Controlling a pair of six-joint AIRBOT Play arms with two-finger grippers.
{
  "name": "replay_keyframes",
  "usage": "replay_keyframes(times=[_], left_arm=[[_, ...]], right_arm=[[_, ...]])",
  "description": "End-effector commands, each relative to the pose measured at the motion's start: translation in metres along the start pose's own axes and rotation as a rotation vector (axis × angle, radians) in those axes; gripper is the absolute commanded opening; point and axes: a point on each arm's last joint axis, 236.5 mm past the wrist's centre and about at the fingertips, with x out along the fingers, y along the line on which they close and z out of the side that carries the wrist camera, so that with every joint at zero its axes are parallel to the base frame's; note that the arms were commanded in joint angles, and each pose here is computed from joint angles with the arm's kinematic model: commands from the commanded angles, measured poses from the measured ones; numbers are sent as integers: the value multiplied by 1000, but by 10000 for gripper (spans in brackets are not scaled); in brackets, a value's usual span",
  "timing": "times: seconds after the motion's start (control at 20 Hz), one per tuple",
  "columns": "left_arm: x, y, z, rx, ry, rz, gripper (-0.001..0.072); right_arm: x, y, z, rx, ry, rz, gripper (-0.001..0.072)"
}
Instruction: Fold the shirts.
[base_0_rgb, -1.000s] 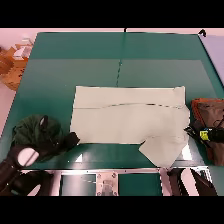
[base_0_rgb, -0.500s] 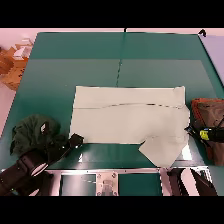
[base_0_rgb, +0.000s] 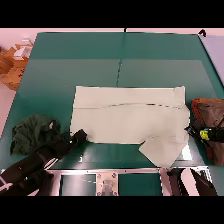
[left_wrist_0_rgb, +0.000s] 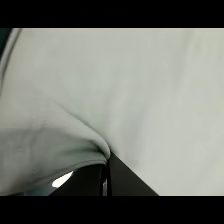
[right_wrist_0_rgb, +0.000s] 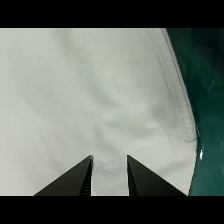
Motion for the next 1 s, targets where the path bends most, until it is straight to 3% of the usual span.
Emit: replay_keyframes(times=[0.0,0.05,0.1,0.4,0.6,0.75,0.95], left_arm=[[4,-7,15,-102,-40,-39,24],[1,-10,18,-69,-47,-47,24],[0,-14,18,-36,-48,-57,24],[-3,-18,18,1,-49,-66,24],[-3,-17,18,2,-49,-65,24],[-3,-17,18,2,-49,-65,24],[-3,-17,18,1,-49,-65,24]], right_arm=[[0,-1,-2,-2,9,-4,286],[0,-2,-5,-3,23,-7,361],[0,-3,-9,-6,37,-15,384],[-4,-38,-38,59,213,-116,404],[-16,-85,-52,134,273,-288,404],[-8,-84,-61,92,322,-265,403],[24,-62,-77,46,409,-119,403]])
